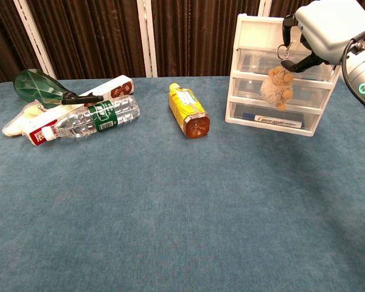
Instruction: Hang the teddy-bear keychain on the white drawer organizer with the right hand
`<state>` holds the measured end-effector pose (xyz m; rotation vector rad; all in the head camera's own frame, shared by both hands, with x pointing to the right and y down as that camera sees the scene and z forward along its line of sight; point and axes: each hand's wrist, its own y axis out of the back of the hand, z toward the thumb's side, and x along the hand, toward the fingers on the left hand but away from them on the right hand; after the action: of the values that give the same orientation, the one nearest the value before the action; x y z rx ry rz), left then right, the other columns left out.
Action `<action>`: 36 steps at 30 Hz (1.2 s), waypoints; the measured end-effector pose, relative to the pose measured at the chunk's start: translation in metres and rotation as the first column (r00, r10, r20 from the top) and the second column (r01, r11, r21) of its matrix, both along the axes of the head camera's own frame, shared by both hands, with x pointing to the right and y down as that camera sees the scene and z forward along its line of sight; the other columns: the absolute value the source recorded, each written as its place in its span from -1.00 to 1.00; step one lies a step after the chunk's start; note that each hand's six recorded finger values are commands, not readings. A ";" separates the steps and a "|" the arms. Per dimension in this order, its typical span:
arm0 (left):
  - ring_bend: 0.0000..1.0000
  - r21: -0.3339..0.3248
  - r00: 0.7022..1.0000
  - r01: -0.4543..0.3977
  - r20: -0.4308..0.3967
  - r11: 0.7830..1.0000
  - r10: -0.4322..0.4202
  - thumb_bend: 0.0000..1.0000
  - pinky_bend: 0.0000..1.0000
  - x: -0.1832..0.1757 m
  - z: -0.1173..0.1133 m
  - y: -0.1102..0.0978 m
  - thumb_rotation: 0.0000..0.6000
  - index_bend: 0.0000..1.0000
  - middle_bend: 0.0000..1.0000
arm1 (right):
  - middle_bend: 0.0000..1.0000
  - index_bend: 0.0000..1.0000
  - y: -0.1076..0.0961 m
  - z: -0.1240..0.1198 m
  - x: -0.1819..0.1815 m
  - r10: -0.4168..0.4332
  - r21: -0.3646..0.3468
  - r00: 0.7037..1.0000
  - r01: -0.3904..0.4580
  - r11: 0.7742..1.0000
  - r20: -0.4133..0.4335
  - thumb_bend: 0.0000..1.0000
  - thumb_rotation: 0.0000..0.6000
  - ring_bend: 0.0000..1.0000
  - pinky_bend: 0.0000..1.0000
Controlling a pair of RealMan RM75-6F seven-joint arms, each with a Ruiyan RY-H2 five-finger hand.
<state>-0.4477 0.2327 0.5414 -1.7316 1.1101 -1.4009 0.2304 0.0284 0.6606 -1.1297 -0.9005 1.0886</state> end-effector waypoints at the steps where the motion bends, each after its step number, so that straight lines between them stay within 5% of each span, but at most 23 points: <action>1: -1.00 -0.001 1.000 0.000 0.001 1.000 0.000 -0.84 -1.00 0.000 0.000 0.000 0.75 -1.00 -1.00 | 1.00 0.16 0.000 0.000 0.000 0.000 0.001 1.000 0.000 1.000 -0.002 -0.32 1.00 1.00 0.80; 36: -1.00 -0.004 1.000 -0.001 -0.008 1.000 0.001 -0.84 -1.00 0.001 -0.001 0.002 0.75 -1.00 -1.00 | 1.00 -0.26 0.007 -0.003 -0.003 -0.025 0.042 1.000 0.024 0.999 0.014 -0.64 1.00 1.00 0.79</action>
<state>-0.4468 0.2342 0.5408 -1.7419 1.1119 -1.3976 0.2278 0.0359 0.6572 -1.1128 -0.9140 1.0386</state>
